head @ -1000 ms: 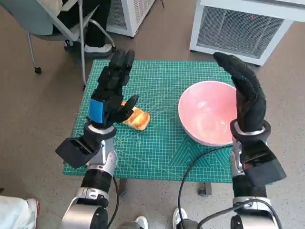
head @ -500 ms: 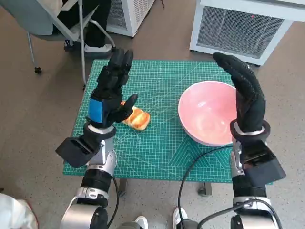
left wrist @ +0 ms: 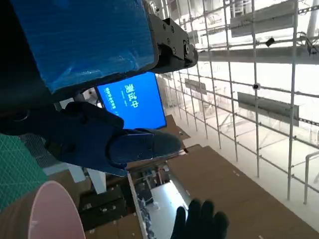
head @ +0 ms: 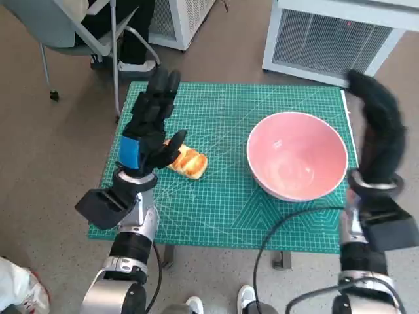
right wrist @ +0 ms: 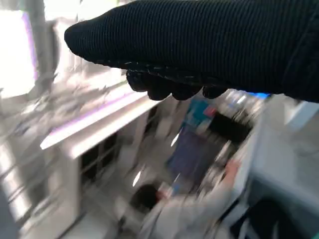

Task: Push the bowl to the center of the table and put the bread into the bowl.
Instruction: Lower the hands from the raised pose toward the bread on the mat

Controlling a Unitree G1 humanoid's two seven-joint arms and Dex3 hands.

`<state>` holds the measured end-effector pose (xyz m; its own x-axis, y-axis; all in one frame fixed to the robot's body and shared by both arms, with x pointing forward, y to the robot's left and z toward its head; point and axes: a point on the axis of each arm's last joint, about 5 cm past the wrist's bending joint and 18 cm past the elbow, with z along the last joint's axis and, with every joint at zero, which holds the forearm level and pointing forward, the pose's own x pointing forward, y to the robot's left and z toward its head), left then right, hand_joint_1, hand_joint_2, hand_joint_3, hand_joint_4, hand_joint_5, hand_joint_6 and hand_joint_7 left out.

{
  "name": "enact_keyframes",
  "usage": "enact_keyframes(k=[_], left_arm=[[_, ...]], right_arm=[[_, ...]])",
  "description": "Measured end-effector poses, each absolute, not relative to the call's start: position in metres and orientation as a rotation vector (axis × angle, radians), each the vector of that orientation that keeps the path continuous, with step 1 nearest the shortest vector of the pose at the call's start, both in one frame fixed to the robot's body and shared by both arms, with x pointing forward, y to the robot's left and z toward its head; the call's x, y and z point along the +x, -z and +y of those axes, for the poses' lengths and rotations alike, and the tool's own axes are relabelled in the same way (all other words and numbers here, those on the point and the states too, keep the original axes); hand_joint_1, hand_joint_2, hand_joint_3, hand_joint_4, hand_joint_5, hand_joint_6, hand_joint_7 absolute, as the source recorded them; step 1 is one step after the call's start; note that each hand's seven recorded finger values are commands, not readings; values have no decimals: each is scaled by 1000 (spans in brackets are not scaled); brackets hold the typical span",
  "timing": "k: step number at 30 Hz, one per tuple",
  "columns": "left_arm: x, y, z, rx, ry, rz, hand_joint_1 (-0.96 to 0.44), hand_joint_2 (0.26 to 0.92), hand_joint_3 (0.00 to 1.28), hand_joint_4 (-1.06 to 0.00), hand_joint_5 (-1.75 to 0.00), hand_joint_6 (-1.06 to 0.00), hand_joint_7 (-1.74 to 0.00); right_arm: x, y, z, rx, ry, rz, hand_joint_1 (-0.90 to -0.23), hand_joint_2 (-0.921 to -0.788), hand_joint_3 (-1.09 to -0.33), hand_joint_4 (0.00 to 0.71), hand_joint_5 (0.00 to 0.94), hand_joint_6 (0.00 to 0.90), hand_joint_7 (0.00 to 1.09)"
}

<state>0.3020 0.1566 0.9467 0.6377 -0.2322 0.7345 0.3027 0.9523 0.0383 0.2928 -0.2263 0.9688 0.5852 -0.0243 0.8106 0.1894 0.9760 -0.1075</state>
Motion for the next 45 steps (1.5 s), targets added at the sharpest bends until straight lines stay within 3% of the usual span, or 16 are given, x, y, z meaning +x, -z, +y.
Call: enact_keyframes(k=[9,19,34,45], left_arm=[[302,-947,157,-95,303,-828,-482,921,373,-254,-14,-316,-28],[303,-948,158,-95,301,-834,-483,921,367,-262,-13,-325,-31],[303,-948,164,-86,292,-834,-488,921,356,-264,-8,-330,-31],[303,-950,171,-67,276,-839,-519,921,347,-264,-5,-342,-33]], right_arm=[[291,-946,-248,-193,302,-736,-525,-921,-802,261,6,64,508],[290,-926,-250,-149,363,-548,-490,-921,-826,263,2,100,455],[297,-906,-233,-103,339,-272,-488,-921,-876,242,0,71,426],[308,-902,-213,-3,278,-107,-476,-921,-862,234,1,93,402]])
